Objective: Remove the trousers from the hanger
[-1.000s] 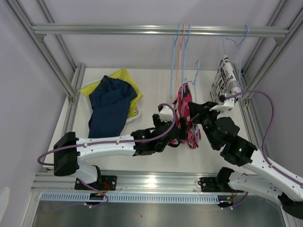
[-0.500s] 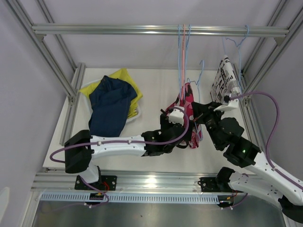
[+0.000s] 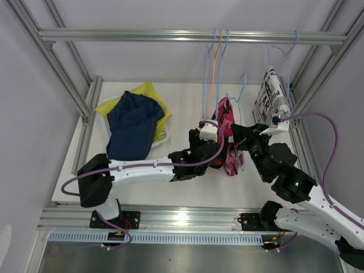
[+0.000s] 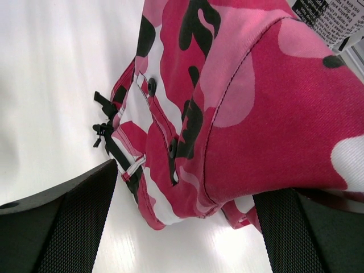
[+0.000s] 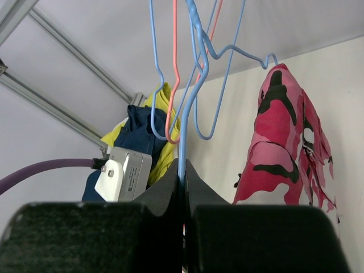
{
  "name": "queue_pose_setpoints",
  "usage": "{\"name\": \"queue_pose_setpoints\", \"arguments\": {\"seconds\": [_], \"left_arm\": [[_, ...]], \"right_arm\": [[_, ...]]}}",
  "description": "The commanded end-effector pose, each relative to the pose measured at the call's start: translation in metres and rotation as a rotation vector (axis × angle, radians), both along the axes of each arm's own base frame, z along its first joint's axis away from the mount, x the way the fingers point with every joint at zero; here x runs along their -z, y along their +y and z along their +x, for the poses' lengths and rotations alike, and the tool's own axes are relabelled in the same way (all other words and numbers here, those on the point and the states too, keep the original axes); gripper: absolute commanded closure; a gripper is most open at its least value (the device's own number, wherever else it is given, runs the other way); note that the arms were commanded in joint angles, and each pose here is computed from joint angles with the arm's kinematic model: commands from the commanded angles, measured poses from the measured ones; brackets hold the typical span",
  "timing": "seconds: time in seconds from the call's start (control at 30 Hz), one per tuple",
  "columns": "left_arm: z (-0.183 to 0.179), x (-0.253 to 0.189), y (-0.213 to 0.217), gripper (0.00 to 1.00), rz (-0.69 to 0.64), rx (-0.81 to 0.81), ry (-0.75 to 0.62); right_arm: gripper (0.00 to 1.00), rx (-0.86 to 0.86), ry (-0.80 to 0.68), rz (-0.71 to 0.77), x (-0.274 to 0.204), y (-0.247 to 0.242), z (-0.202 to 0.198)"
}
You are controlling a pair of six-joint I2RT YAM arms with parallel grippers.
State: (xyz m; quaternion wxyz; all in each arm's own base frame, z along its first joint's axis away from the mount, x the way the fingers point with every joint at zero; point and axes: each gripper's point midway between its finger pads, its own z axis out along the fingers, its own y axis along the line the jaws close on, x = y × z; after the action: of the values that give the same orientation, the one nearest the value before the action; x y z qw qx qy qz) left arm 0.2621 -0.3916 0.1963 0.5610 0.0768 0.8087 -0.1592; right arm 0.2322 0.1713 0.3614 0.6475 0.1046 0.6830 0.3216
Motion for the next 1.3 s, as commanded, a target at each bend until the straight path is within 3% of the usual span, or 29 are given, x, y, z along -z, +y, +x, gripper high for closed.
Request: {"name": "queue_pose_setpoints", "arguments": {"seconds": [0.0,0.4,0.6,0.8,0.93,1.13,1.2,1.27], "left_arm": [[0.018,-0.025,-0.005,0.01,-0.075,-0.038,-0.047],[0.018,-0.045,-0.031,0.01,-0.122,-0.009,-0.109],[0.015,-0.048,-0.036,0.09,-0.092,0.010,-0.153],[0.023,-0.052,-0.042,0.31,-0.073,0.008,-0.191],[0.028,-0.052,-0.044,0.59,-0.072,-0.006,-0.203],[0.031,-0.059,-0.043,0.91,-0.102,-0.018,-0.220],[0.030,-0.063,-0.044,0.99,-0.116,-0.013,-0.226],[0.030,-0.065,-0.043,0.99,-0.124,-0.013,-0.231]], "right_arm": [[1.00,-0.022,-0.088,0.144,-0.040,-0.005,-0.008],[1.00,-0.044,-0.056,0.145,-0.025,0.006,-0.006],[1.00,-0.064,-0.052,0.154,-0.026,0.010,-0.007],[1.00,-0.109,-0.048,0.192,-0.029,0.014,-0.014],[1.00,-0.128,-0.044,0.221,-0.032,0.015,-0.019],[1.00,-0.165,-0.054,0.268,-0.041,0.012,-0.033],[1.00,-0.164,-0.049,0.267,-0.039,0.012,-0.034],[1.00,-0.160,-0.043,0.263,-0.036,0.011,-0.034]]}}
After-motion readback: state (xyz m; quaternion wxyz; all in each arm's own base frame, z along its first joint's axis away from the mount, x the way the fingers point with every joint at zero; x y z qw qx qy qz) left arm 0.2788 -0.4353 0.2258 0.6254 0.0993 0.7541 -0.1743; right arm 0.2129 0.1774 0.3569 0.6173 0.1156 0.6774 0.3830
